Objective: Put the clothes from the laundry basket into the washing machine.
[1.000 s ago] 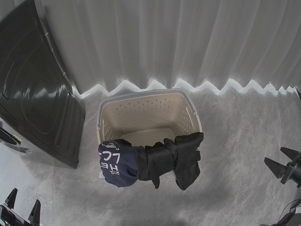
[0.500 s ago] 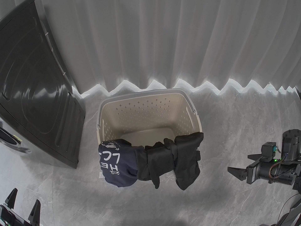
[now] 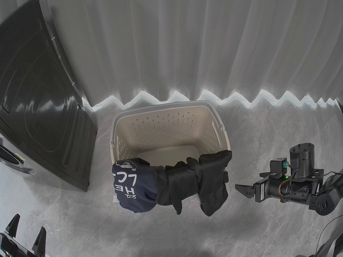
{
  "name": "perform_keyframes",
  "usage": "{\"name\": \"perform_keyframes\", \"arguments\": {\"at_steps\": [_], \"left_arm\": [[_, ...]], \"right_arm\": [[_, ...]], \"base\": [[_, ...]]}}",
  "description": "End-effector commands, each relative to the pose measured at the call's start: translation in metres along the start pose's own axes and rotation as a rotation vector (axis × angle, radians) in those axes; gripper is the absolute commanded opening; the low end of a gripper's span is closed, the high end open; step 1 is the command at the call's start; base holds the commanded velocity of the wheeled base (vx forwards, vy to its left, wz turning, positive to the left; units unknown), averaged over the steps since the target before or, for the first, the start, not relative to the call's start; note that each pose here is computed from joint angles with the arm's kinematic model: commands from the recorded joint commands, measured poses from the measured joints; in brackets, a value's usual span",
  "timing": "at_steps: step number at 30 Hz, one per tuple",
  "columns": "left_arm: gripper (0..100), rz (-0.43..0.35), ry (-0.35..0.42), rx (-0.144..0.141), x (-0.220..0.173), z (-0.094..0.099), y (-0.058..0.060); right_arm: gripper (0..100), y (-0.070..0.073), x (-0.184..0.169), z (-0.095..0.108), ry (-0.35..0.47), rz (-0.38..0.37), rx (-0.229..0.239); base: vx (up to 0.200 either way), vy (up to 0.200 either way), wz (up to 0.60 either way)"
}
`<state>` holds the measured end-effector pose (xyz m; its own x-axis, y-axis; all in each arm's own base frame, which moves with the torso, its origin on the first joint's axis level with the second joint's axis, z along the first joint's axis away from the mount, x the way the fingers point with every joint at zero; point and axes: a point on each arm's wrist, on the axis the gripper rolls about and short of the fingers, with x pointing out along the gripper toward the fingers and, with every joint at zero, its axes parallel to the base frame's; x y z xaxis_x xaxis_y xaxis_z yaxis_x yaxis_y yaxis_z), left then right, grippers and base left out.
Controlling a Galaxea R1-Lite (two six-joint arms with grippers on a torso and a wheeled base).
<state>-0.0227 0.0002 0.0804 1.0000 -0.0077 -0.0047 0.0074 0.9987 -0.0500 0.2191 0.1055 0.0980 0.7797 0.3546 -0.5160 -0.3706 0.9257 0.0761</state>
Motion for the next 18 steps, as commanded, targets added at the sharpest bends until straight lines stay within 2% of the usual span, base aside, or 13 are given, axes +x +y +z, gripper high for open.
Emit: {"name": "perform_keyframes", "arguments": {"at_steps": [1, 3, 10, 17, 18], "left_arm": [[100, 0.000, 0.000, -0.001, 0.000, -0.005, 0.000], [100, 0.000, 0.000, -0.001, 0.000, -0.005, 0.000], [100, 0.000, 0.000, -0.001, 0.000, -0.005, 0.000], [100, 0.000, 0.000, -0.002, 0.000, -0.005, 0.000], [100, 0.000, 0.000, -0.002, 0.000, -0.005, 0.000]], "right_arm": [[100, 0.004, 0.020, -0.008, 0.044, 0.005, -0.009], [100, 0.006, 0.029, -0.011, 0.060, 0.009, -0.008], [100, 0.014, 0.054, -0.010, 0.037, 0.030, -0.019], [100, 0.012, 0.079, -0.006, 0.024, 0.019, -0.008], [100, 0.013, 0.093, -0.005, 0.019, 0.018, -0.008]], "base": [[0.000, 0.000, 0.00], [0.000, 0.000, 0.00], [0.000, 0.000, 0.00], [0.000, 0.000, 0.00], [0.000, 0.000, 0.00]]}}
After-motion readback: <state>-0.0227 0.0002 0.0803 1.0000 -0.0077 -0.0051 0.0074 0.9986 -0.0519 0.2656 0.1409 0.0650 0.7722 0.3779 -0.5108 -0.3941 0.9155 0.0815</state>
